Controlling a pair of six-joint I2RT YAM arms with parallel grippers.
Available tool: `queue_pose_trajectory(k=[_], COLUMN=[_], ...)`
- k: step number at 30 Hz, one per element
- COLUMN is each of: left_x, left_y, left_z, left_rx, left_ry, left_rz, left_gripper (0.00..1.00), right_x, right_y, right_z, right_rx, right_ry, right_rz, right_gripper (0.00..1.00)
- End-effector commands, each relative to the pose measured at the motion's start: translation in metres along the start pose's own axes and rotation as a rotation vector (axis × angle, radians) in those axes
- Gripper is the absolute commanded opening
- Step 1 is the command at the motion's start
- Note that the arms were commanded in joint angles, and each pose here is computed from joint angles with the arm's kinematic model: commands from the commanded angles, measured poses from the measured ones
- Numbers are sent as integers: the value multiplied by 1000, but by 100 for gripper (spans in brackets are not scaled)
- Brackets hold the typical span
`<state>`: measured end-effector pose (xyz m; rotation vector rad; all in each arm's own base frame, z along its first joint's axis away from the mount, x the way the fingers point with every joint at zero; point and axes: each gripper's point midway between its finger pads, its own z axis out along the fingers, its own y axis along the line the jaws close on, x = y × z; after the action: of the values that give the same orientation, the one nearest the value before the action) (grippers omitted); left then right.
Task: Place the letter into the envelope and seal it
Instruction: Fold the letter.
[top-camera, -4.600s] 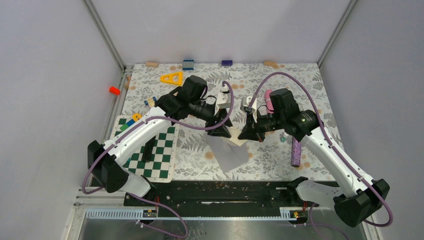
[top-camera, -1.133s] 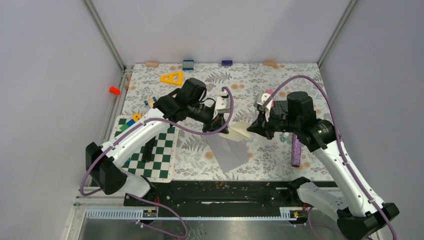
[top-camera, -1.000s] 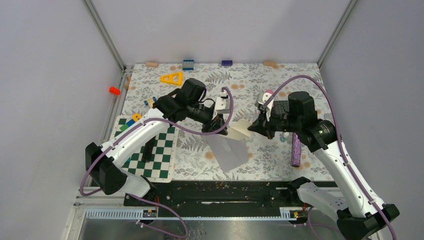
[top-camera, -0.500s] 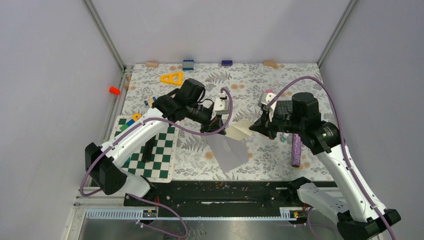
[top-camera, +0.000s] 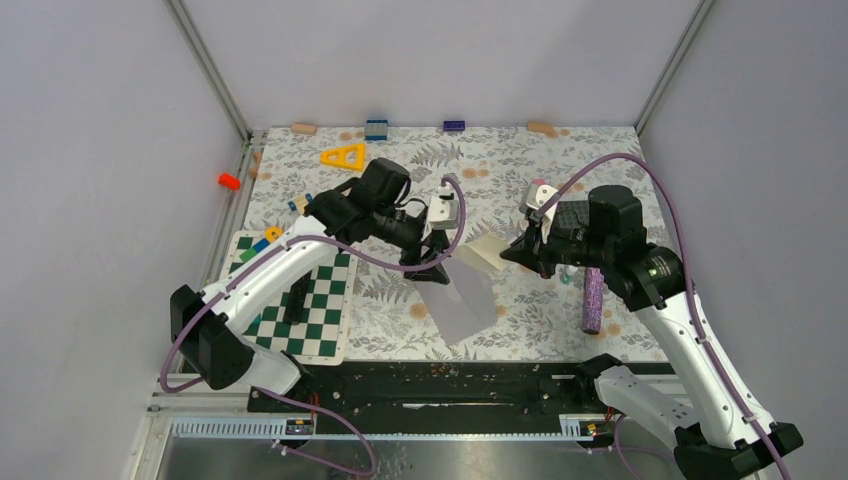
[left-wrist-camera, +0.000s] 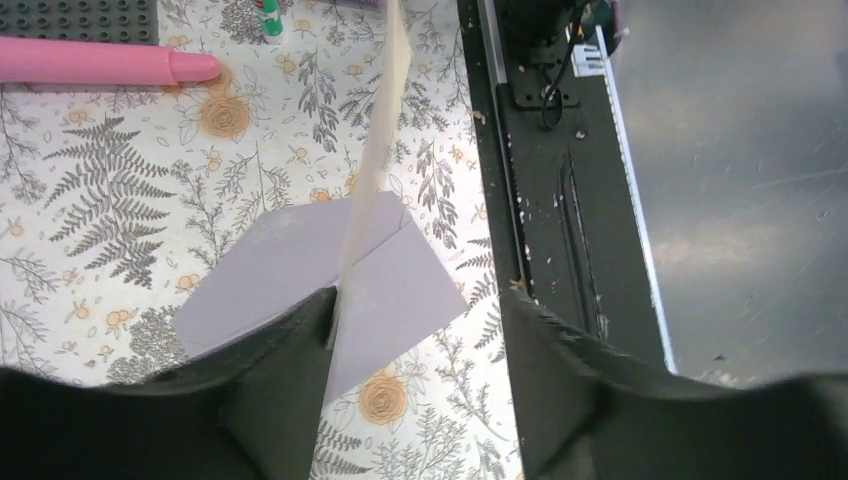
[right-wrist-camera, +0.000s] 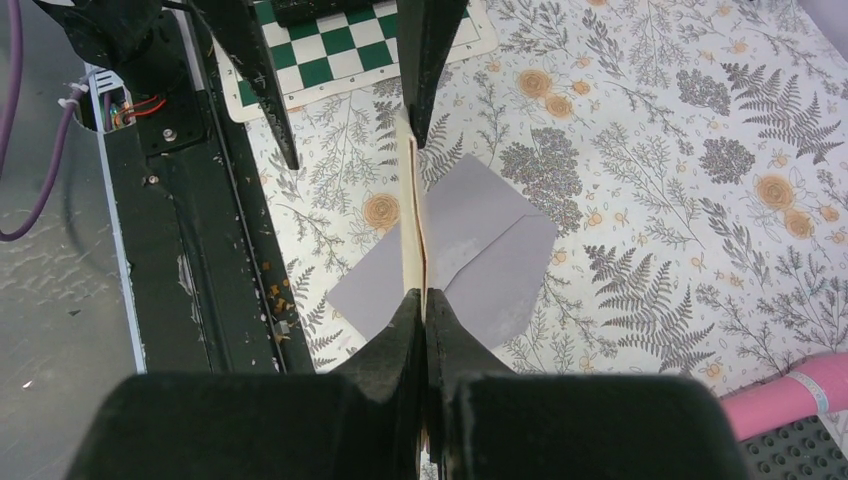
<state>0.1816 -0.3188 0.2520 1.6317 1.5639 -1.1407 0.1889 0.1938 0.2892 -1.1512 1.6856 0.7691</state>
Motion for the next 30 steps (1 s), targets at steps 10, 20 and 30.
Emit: queue_pose_trajectory(k=[10,20,30], left_x=[-44,-53,-44], left_y=[5,-2,-13], left_z=[-14,-14,-14], left_rx=[-46,-8,34], left_ry=[-88,-124,-114], left_rz=[64,75,93], left_gripper=[95,86,23], right_x=[-21,-17,-21], right_y=[21,28,26], right_z=[3,13,12], right_rx=[-151,-248,-239], right_ry=[-79,-67,-71], right_rz=[32,108,115], right_gripper=[0,0,0])
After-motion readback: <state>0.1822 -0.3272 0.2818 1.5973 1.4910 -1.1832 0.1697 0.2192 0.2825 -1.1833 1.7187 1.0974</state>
